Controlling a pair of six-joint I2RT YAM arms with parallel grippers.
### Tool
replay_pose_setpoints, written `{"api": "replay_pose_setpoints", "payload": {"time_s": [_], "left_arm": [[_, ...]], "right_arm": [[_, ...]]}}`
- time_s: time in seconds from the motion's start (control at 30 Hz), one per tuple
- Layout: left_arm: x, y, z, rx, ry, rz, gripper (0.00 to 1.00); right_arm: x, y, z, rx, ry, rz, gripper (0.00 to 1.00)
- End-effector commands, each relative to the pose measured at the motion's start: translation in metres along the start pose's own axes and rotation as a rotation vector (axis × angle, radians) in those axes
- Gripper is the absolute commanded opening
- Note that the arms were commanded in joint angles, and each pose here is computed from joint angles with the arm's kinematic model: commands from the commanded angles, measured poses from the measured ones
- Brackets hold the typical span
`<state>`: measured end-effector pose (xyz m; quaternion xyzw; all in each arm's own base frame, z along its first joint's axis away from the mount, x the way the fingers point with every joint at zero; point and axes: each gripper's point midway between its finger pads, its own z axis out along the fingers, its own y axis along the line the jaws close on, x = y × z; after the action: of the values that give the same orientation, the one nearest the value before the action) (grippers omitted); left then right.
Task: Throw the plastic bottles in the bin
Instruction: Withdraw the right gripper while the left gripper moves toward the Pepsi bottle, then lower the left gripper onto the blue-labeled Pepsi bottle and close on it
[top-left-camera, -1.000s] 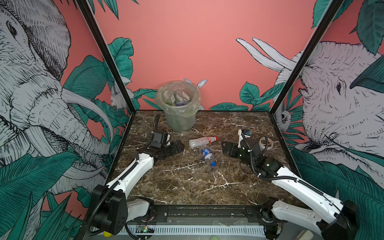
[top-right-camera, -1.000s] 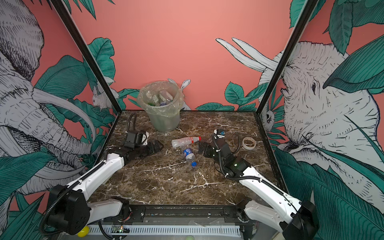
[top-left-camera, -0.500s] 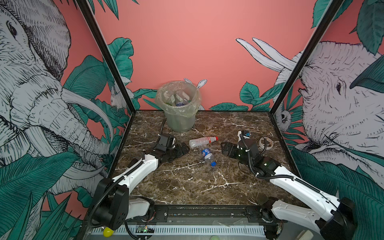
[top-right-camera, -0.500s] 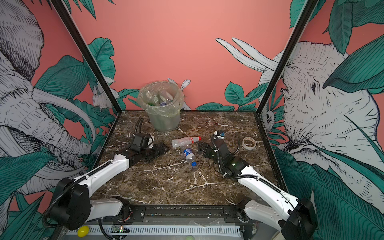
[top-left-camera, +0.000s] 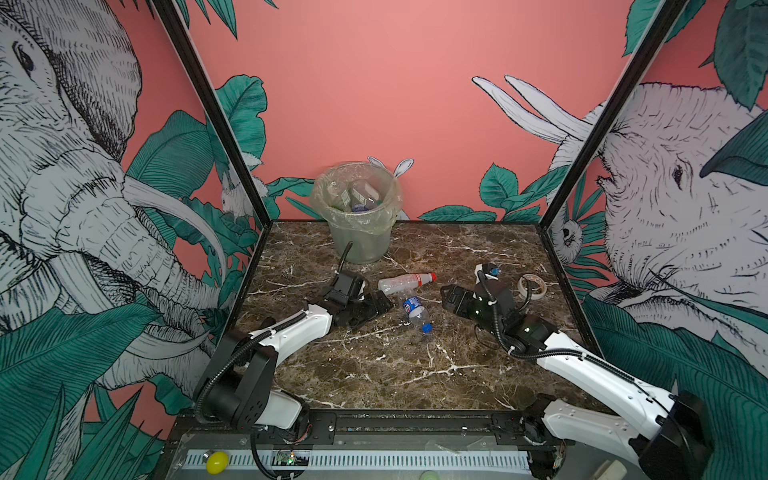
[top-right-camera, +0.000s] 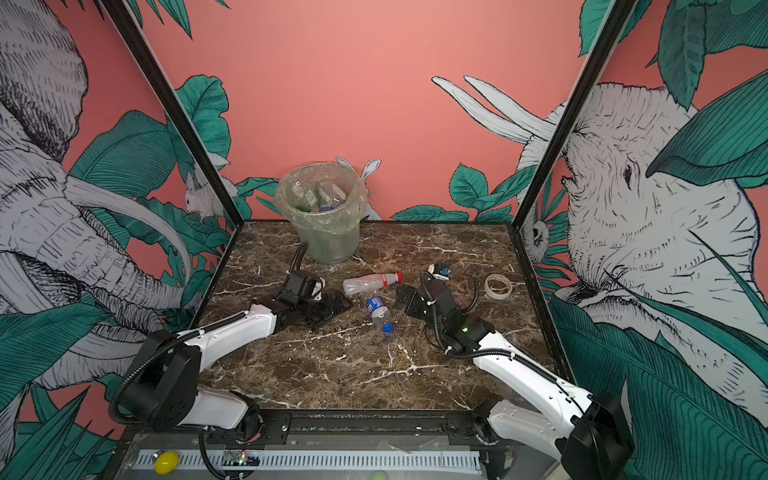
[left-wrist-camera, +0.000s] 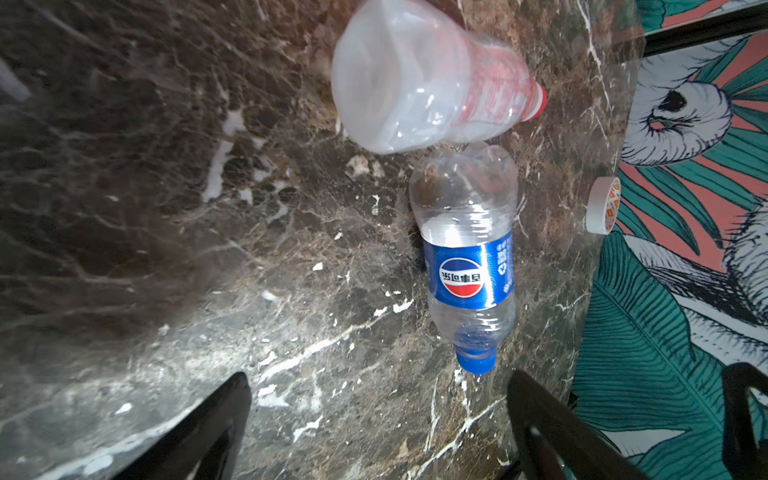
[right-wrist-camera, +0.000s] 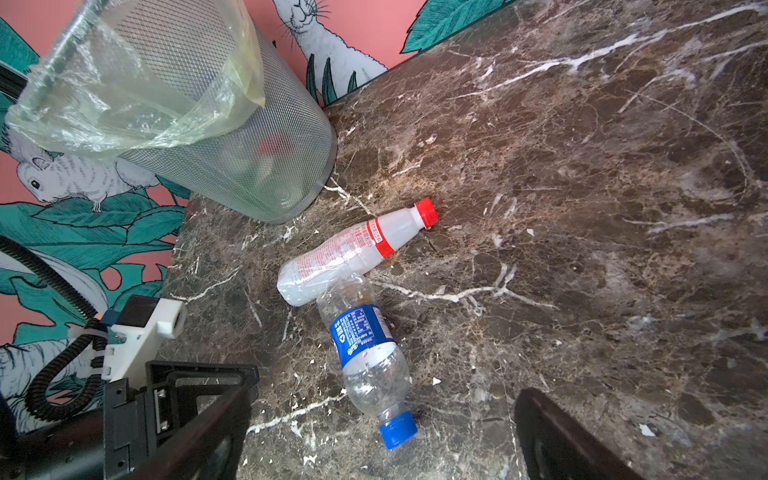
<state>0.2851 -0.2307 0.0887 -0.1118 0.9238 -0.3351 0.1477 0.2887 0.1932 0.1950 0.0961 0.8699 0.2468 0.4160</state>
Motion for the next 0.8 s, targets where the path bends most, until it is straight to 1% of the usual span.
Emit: {"api": "replay_pose_setpoints", "payload": {"time_s": [0.0,0.23,0.33,0.47,0.77], "left_arm": [[-0.008,-0.018,0.002,0.044,-0.017,-0.003,0.97],[-0.01,-0.029,0.015,0.05,0.003,-0.007,0.96],[-0.01,-0.038,0.018,0.072,0.012,-0.011,0.95],[-0.011,-0.045,0.019,0.084,0.012,-0.019,0.94],[0.007,-0.061,0.039,0.112,0.073,-0.033,0.94]], "right_arm": [[-0.006,0.002,-0.001,-0.028,-0.038,0.039,0.99],[-0.006,-0.006,-0.006,-0.01,-0.057,0.043,0.99],[-0.007,-0.014,-0.008,0.016,-0.072,0.061,0.99],[-0.004,-0.018,-0.009,0.013,-0.081,0.091,0.99],[-0.004,-0.016,-0.004,0.019,-0.078,0.095,0.99]]}}
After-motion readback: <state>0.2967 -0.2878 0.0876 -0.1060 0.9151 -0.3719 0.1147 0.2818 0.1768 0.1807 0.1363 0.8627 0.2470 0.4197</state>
